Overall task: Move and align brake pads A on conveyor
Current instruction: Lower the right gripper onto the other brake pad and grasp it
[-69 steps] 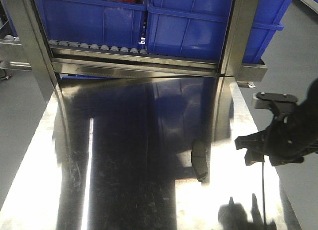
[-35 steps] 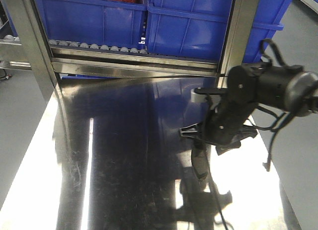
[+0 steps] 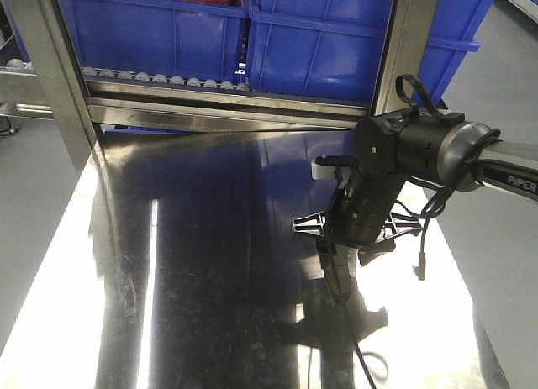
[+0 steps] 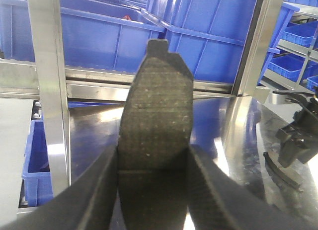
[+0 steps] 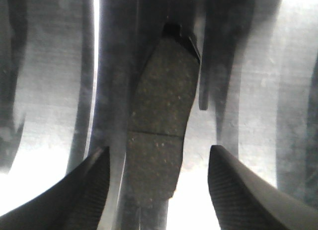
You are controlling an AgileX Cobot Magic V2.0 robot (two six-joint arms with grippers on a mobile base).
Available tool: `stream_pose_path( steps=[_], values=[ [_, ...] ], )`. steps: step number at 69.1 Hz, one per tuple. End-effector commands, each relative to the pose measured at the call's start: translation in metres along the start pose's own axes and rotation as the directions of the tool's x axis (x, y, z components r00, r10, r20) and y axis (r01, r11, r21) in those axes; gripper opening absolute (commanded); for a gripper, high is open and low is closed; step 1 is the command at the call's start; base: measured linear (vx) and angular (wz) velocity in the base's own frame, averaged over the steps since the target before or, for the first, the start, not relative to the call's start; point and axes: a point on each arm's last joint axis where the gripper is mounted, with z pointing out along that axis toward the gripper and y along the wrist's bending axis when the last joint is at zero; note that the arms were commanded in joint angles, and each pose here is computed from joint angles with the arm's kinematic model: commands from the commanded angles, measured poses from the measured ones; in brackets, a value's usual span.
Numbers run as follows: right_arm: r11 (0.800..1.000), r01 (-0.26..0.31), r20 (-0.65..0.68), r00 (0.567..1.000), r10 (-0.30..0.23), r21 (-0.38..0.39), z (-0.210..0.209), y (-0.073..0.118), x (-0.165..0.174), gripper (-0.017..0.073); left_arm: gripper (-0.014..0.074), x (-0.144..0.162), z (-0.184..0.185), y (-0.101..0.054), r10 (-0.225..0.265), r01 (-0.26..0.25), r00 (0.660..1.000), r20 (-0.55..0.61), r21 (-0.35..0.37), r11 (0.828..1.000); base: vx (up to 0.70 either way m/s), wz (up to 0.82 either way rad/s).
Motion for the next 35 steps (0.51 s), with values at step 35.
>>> stream_pose_path(
  steps=[35],
  values=[
    [1.000,0.000,0.017,1.000,0.000,-0.005,-0.001,0.004,-0.014,0.0416,-0.0006,-0.015,-0.002,-0.003,0.004,-0.007,0.995,0.100,0.031,0.999,0.00,0.00]
  ],
)
